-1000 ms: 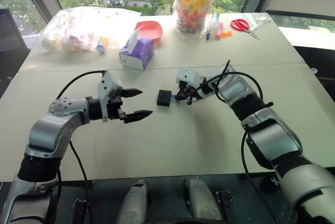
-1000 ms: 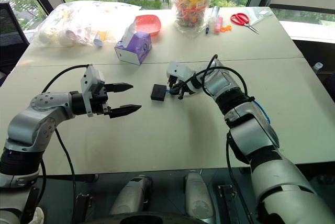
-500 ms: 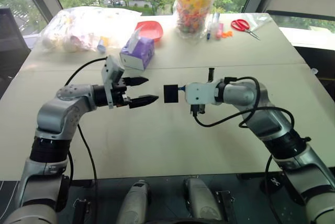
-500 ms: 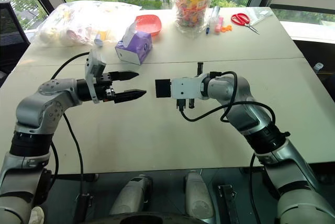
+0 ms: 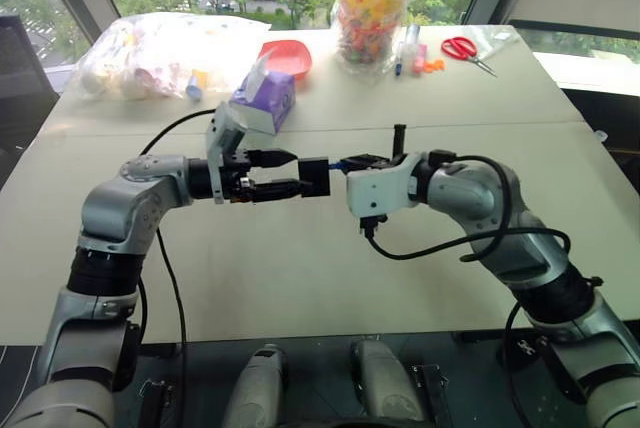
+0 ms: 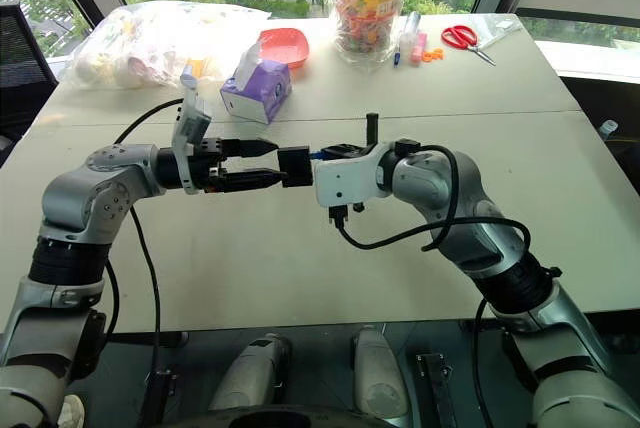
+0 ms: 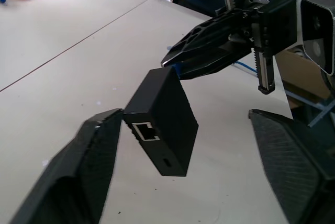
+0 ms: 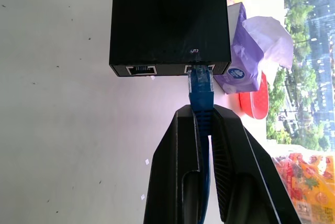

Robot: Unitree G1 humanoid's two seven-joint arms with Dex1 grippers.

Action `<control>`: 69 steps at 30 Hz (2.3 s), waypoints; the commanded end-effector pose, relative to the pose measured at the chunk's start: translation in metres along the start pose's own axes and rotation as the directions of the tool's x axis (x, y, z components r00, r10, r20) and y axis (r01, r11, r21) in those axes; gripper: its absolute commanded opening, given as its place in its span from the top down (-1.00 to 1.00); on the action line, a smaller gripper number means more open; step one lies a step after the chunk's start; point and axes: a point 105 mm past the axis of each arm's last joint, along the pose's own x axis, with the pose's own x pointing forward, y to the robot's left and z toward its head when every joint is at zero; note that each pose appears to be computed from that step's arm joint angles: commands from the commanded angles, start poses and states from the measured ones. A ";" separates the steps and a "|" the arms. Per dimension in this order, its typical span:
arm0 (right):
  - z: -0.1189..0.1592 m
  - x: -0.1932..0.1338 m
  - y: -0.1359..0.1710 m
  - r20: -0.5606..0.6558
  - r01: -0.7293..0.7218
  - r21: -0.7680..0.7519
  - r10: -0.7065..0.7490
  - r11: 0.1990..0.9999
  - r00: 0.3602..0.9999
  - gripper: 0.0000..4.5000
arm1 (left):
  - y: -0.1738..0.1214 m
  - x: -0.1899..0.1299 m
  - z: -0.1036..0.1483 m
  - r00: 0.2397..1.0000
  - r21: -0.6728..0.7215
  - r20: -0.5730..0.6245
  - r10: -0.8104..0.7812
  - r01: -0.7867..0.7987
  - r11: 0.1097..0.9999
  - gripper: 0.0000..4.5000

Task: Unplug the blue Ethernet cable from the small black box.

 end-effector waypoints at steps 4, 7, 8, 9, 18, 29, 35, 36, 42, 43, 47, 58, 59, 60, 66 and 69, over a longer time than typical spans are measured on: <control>0.022 -0.010 -0.020 0.074 0.083 -0.065 -0.078 0.994 0.994 1.00 | -0.006 0.009 0.010 0.998 0.041 0.029 -0.049 0.047 0.998 0.73; 0.024 -0.011 -0.023 0.080 0.091 -0.064 -0.086 0.994 0.993 1.00 | -0.005 0.011 0.010 0.998 0.038 0.031 -0.050 0.049 0.998 0.98; 0.024 -0.011 -0.024 0.080 0.094 -0.062 -0.089 0.994 0.993 1.00 | -0.005 0.011 0.010 0.998 0.037 0.031 -0.050 0.049 0.998 0.98; 0.023 -0.011 -0.025 0.077 0.096 -0.061 -0.092 0.993 0.993 1.00 | -0.005 0.011 0.010 0.998 0.037 0.031 -0.049 0.048 0.998 0.98; 0.016 -0.013 -0.027 0.051 0.098 -0.050 -0.096 0.994 0.994 1.00 | -0.002 0.006 0.013 0.998 0.003 0.041 -0.045 0.045 0.999 0.62; 0.016 -0.013 -0.029 0.050 0.098 -0.050 -0.095 0.994 0.994 1.00 | -0.002 0.005 0.013 0.999 0.026 0.031 -0.026 0.025 0.999 -0.96; 0.025 -0.014 -0.032 0.080 0.103 -0.052 -0.098 0.993 0.992 1.00 | -0.002 0.013 0.013 0.997 0.001 0.062 -0.044 0.044 0.999 -0.96; 0.027 -0.014 -0.031 0.085 0.100 -0.053 -0.096 0.994 0.992 1.00 | -0.001 0.015 0.014 0.997 -0.006 0.070 -0.045 0.045 0.999 -0.96; 0.034 -0.015 -0.027 0.110 0.080 -0.045 -0.075 0.996 0.991 1.00 | 0.002 0.022 0.015 0.994 -0.029 0.094 -0.051 0.054 0.998 0.02; 0.034 -0.015 -0.027 0.111 0.079 -0.045 -0.074 0.996 0.991 1.00 | 0.002 0.024 0.014 0.994 -0.030 0.094 -0.053 0.056 0.998 0.23; 0.033 -0.016 -0.028 0.104 0.082 -0.046 -0.077 0.996 0.992 1.00 | 0.002 0.025 0.013 0.994 -0.031 0.096 -0.060 0.063 0.998 0.76; 0.036 -0.030 -0.017 0.278 -0.224 0.655 0.047 0.722 0.960 -0.23 | 0.001 0.019 0.012 0.995 -0.013 0.054 -0.088 0.088 0.996 0.76; 0.036 -0.031 -0.017 0.299 -0.258 0.716 0.049 0.649 0.953 -0.45 | 0.000 0.017 0.012 0.994 -0.014 0.048 -0.097 0.097 0.995 0.76; 0.035 -0.032 -0.018 0.323 -0.296 0.776 0.052 0.557 0.945 -0.70 | -0.001 0.015 0.011 0.993 -0.015 0.037 -0.109 0.110 0.994 0.76; 0.030 -0.034 -0.018 0.392 -0.393 0.885 0.056 0.249 0.918 -0.99 | -0.013 0.007 0.010 0.982 -0.024 -0.007 -0.191 0.191 0.981 0.76; 0.029 -0.033 -0.019 0.414 -0.418 0.894 0.057 0.164 0.908 -0.99 | -0.020 0.003 0.011 0.974 -0.031 -0.019 -0.228 0.227 0.973 0.76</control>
